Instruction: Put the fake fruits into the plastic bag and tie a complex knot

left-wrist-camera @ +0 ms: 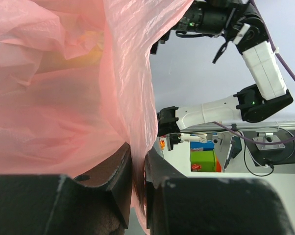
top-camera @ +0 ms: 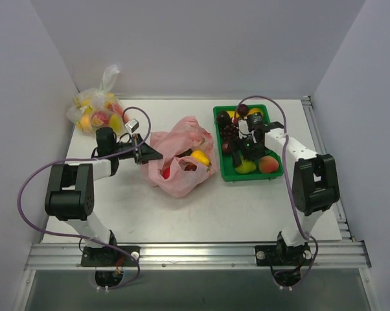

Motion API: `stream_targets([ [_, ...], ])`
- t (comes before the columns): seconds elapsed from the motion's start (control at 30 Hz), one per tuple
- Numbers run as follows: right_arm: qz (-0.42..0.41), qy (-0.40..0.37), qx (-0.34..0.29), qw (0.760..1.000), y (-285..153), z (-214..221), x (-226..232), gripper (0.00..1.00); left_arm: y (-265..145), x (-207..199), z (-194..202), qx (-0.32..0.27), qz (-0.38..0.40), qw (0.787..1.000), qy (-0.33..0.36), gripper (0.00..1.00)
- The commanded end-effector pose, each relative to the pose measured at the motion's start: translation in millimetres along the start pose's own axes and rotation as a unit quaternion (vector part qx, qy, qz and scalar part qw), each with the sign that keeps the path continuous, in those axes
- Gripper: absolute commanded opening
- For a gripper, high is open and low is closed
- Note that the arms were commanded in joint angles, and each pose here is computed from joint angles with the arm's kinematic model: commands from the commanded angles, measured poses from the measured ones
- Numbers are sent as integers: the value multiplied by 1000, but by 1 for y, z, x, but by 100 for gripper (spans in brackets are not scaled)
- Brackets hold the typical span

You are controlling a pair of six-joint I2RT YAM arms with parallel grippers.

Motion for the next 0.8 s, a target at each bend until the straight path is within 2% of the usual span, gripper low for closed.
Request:
stream_targets([
  [0.0, -28, -22, -45, 998, -47, -16, 14, 32, -4, -15, -7, -3, 16, 998, 54, 21],
  [0.03, -33, -22, -53, 998, -54, -21, 17, 28, -4, -16, -6, -2, 17, 998, 53, 21],
  [0.2, -92, -6, -102, 990, -86, -45, 45, 22, -4, -18, -8, -3, 18, 998, 56, 21],
  [0.27, -111, -18, -137, 984, -101, -66, 65, 21, -4, -19, -8, -3, 18, 998, 56, 21],
  [0.37, -136, -36, -176, 974, -113, -89, 98, 15, -4, -19, -6, -1, 19, 998, 53, 21],
  [0.53, -135, -61, -207, 967, -100, -111, 145, 0, -4, -20, -7, -3, 18, 998, 53, 20],
  [0.7, -146, -99, -249, 952, -75, -112, 194, 0, -4, -22, -11, -5, 18, 999, 50, 20],
  [0.77, -167, -109, -270, 942, -78, -111, 216, 0, -4, -21, -12, -6, 17, 999, 49, 20],
])
Point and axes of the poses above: each gripper's point midway between its finger pads, its own y axis out along the fingers, its own x axis along the line the jaws close on, z = x × y, the point moved 3 cm from there along -y, back along the fingers, and after that the axes turned 15 degrees about y, right-handed, at the moved point
